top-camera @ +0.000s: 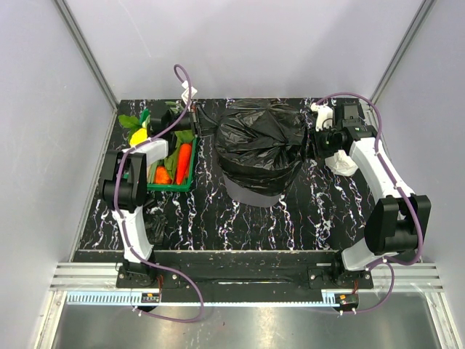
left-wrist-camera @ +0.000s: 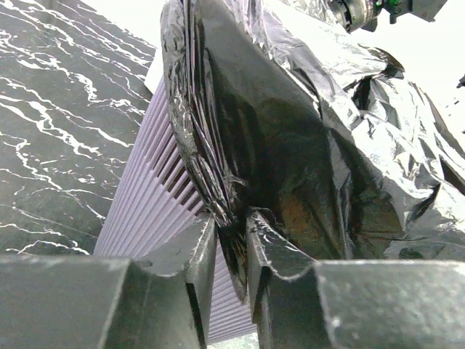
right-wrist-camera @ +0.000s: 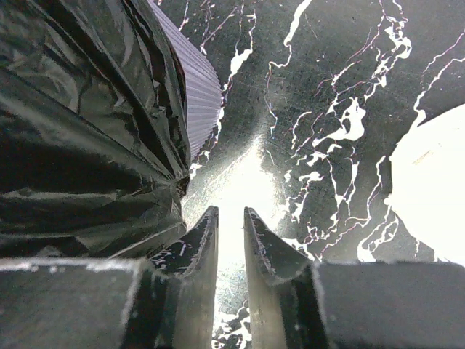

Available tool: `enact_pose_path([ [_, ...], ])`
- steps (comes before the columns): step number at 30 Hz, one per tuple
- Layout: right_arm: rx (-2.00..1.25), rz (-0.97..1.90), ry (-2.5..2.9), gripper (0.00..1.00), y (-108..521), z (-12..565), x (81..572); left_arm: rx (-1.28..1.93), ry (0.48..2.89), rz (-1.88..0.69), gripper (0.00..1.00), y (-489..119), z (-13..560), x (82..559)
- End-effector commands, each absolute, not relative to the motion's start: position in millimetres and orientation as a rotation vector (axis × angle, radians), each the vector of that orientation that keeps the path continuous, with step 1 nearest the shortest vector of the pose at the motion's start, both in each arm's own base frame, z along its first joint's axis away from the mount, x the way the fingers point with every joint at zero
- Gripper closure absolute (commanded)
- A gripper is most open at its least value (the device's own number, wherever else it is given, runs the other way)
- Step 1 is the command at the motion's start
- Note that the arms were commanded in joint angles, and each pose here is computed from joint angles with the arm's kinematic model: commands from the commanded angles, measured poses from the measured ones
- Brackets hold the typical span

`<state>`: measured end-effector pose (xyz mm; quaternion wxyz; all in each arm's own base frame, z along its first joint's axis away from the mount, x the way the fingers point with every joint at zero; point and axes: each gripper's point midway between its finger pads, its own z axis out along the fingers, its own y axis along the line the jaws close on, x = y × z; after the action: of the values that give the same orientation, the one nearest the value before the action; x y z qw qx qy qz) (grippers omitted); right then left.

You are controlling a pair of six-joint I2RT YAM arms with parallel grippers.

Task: Put the trash bags into the trash bin

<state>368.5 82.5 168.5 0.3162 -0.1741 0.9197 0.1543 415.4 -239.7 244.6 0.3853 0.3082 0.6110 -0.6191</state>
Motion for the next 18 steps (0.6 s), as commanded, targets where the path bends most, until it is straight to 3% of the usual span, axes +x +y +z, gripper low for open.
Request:
enact_pose_path([
  [1,-0.484,0.412,2.373,0.76,83.8,183.2,374.2,0.844,1.501,-1.580,0.86,-244.2,255.6,404.5],
  [3,-0.481,0.401,2.369,0.76,82.6,184.7,374.1,0.795,1.565,-1.536,1.00,-243.9,249.7,410.9],
  [7,-0.481,0.385,2.366,0.80,80.6,185.5,373.6,0.878,1.668,-1.238,1.00,-245.9,227.8,415.2],
  [11,-0.472,0.379,2.373,0.99,79.5,179.4,373.6,0.856,1.707,-1.180,1.00,-243.4,221.9,412.9],
  [18,-0.497,0.446,2.365,1.00,88.2,171.8,368.6,0.850,1.758,-1.113,1.00,-240.1,206.7,412.1],
])
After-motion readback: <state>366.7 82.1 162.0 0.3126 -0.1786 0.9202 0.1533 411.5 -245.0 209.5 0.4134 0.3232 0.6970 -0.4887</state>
